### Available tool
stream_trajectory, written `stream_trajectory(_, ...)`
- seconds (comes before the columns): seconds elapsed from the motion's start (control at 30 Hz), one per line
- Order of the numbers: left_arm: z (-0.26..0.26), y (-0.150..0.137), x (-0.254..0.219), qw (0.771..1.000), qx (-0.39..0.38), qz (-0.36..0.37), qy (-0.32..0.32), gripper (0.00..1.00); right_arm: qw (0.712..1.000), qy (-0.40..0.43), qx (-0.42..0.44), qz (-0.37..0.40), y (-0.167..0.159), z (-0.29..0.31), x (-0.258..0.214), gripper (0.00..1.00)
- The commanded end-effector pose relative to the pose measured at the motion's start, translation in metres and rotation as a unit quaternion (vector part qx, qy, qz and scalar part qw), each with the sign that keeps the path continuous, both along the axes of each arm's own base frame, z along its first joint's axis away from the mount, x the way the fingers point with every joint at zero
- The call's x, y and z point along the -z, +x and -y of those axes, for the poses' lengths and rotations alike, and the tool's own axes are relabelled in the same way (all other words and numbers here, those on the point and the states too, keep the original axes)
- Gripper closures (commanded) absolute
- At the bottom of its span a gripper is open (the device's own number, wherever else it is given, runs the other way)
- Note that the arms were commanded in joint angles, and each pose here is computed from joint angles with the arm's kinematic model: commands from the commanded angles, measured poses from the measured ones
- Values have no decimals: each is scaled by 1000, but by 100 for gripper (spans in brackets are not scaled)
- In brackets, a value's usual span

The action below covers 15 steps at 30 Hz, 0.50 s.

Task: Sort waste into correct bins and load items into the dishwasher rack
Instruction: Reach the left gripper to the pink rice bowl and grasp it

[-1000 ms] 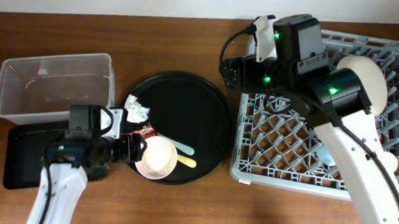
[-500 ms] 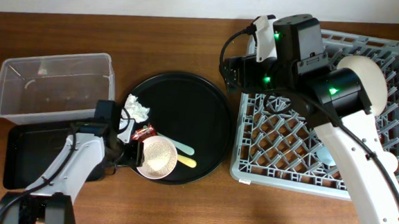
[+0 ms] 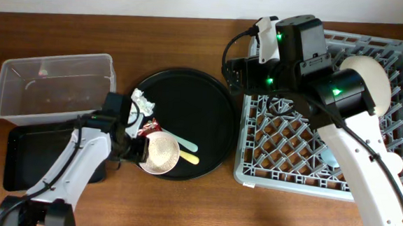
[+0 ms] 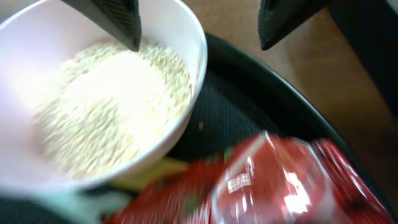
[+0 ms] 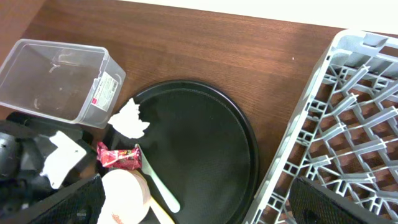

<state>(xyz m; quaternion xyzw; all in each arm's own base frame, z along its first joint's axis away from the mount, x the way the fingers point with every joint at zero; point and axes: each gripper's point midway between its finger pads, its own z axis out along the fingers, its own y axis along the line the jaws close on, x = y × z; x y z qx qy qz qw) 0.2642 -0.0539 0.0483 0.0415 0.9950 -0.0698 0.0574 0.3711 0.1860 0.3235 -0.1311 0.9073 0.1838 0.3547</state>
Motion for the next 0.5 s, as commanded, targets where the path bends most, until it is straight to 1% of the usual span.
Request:
stream_trajectory(0.0, 4, 12, -9, 999, 21, 27, -5, 39, 1000, 2, -2, 0, 0, -1, -1, 2)
stream_trajectory(0.13, 4, 11, 5, 1000, 21, 6, -2, 40, 1000, 2, -2, 0, 0, -1, -1, 2)
stream_trajectory(0.23, 4, 13, 20, 1000, 21, -11, 0, 45, 1000, 2, -2, 0, 0, -1, -1, 2)
stream_trajectory(0.3, 4, 11, 29, 999, 21, -26, 2, 47, 1000, 2, -2, 0, 0, -1, -1, 2)
stream_trajectory(0.33, 4, 10, 32, 999, 21, -32, 2, 50, 1000, 2, -2, 0, 0, -1, -1, 2)
stream_trajectory(0.4, 3, 9, 36, 999, 20, -39, 3, 69, 1000, 2, -2, 0, 0, -1, -1, 2)
stream_trajectory(0.47, 4, 11, 34, 999, 20, -33, 2, 75, 1000, 2, -2, 0, 0, -1, -1, 2)
